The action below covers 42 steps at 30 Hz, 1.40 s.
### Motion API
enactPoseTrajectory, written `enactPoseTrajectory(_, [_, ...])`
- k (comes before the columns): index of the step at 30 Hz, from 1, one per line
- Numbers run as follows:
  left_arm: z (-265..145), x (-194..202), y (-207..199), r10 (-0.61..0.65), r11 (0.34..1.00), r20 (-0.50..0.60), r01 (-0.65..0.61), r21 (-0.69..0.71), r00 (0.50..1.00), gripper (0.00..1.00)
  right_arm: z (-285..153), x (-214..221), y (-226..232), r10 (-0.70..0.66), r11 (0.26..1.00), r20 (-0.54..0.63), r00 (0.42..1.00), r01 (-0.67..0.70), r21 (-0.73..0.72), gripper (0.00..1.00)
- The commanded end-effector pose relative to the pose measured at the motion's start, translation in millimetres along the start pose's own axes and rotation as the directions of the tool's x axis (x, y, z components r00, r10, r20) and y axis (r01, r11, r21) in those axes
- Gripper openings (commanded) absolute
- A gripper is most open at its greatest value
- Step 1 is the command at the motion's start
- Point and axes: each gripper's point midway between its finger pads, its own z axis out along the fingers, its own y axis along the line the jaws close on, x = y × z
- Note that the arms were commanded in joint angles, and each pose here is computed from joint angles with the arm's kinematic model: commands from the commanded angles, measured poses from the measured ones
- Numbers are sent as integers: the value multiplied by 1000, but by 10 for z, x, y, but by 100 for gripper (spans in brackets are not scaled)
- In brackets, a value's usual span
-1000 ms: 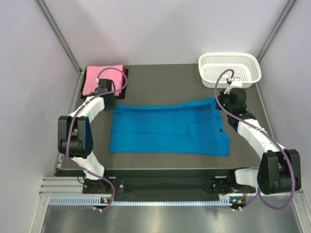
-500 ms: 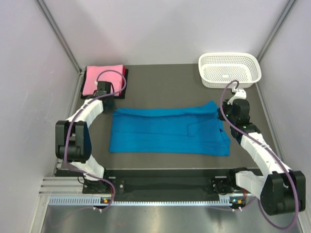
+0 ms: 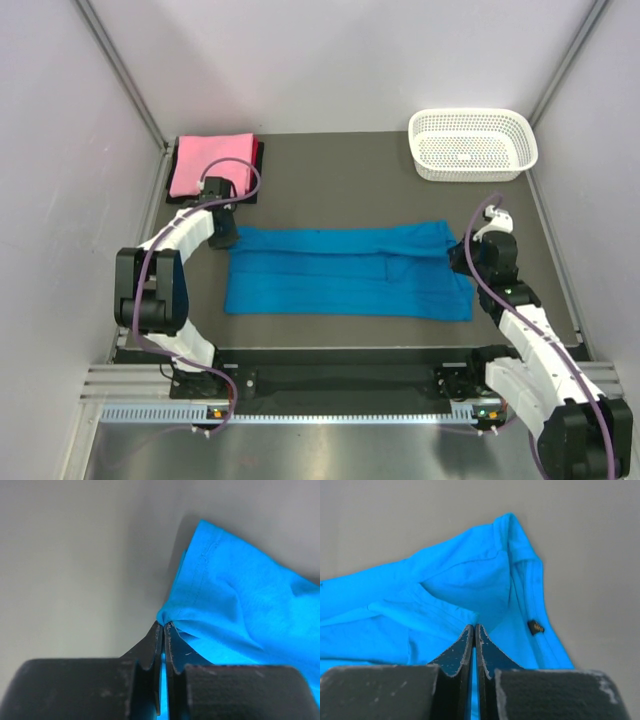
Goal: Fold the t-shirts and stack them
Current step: Fold the tshirt
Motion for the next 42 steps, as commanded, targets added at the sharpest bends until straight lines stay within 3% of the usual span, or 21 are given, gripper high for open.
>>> enactPoseTrajectory(1, [-110,50,99,-7,999,-3,7,-42,1000,6,-47,2,-65,53,998,5,999,-53,37,0])
enactPoseTrajectory(2, [-133,24,106,-14,999,-7,14,-51,1000,15,-52,60,-56,67,997,-15,998,-66,33,0])
enactPoseTrajectory(4, [-153,87,175,-16,996,-39,13,-90,999,22,-55,159,5,79,997,-43,996,-80,-9,0])
enactPoseTrajectory(7, [-272,51,376,-48,978,-14,45,-202,999,35,-74,224,39,92,995,-49,995,-94,-39,0])
enactPoseTrajectory(9, [-372,-11,383,-81,977,22,83,-197,997,40,-81,245,15,93,995,-47,995,-95,-29,0])
enactPoseTrajectory(13, [-407,44,113,-137,990,6,138,-38,990,41,-66,309,-18,95,995,-69,993,-96,-15,0])
enactPoseTrajectory(22, [-416,57,118,-181,984,-20,180,-12,983,40,-66,342,-40,83,996,-86,993,-84,-5,0])
enactPoseTrajectory(27, [-440,60,329,-164,979,-10,162,-120,986,43,-82,282,-17,80,997,-74,994,-81,-9,0])
enactPoseTrajectory(31, [-366,124,110,-211,977,-51,212,24,976,43,-83,268,-12,79,997,-73,994,-80,-10,0])
enactPoseTrajectory(36, [-274,134,194,-345,934,-98,352,66,934,43,-86,266,-30,72,997,-79,994,-72,1,0])
enactPoseTrajectory(42, [-248,116,25,-468,853,-158,491,178,870,44,-81,255,-18,71,997,-73,995,-72,-5,0])
